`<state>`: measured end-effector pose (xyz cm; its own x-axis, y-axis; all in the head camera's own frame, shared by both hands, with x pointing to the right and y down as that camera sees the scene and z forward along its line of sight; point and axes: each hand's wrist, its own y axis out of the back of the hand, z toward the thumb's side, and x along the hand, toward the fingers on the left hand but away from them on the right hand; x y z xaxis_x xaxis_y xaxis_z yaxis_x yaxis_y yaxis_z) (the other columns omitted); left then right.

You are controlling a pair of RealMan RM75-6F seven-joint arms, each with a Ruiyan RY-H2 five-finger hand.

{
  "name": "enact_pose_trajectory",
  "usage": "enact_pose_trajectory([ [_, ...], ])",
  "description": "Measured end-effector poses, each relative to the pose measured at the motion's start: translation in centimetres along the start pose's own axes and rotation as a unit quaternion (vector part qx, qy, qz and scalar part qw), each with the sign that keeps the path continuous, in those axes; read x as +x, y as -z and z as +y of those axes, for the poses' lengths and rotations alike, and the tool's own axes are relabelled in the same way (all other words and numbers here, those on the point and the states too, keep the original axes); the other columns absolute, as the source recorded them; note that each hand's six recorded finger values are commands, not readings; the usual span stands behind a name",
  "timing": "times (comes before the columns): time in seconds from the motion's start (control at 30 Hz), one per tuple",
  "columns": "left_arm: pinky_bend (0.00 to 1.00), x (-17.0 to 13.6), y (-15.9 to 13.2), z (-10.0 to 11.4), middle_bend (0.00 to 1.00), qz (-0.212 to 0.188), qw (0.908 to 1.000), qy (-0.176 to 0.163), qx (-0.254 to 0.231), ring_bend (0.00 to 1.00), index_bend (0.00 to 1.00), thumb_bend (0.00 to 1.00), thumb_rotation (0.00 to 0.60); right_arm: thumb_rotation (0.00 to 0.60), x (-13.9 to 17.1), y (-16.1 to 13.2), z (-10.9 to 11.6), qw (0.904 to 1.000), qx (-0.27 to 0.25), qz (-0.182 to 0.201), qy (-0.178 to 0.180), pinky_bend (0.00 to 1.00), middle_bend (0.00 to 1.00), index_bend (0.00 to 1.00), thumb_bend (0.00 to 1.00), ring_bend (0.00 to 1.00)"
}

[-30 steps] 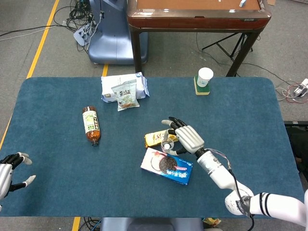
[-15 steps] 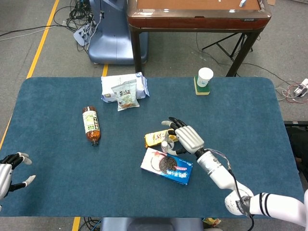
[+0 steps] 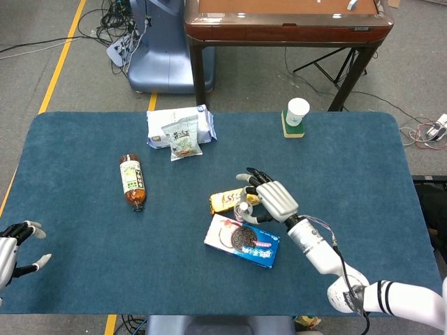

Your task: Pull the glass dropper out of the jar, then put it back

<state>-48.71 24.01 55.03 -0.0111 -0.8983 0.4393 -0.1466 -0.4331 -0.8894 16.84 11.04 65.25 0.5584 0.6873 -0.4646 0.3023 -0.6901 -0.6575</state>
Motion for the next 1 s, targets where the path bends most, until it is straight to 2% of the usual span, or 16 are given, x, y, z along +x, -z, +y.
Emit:
enact_pose_trajectory([
  [0.3,0.44,0.1,-0.1,-0.2,0.35,0.0,1.0,0.002,0.003,0.3,0.45,0.17,0.6,0.6,0.9,0.7,1.5,0.9997,-0.006,-0.004,0.025,0.09,0.22,0.6,0.38,0.02],
  [0.67,0.44,0.1,-0.1,-0.3,0.35,0.001,1.0,0.004,0.007,0.3,0.45,0.17,0.6,0.6,2.1,1.7,3.4,0.9981,-0.031,-0.004,0.053,0.13,0.36,0.63,0.39,0.14],
  [1.0,0.44,0.1,-0.1,-0.4,0.35,0.001,1.0,0.006,0.008,0.3,0.45,0.17,0.6,0.6,2.6,2.2,3.9,0.9971,-0.038,-0.004,0.066,0.21,0.49,0.65,0.41,0.28],
])
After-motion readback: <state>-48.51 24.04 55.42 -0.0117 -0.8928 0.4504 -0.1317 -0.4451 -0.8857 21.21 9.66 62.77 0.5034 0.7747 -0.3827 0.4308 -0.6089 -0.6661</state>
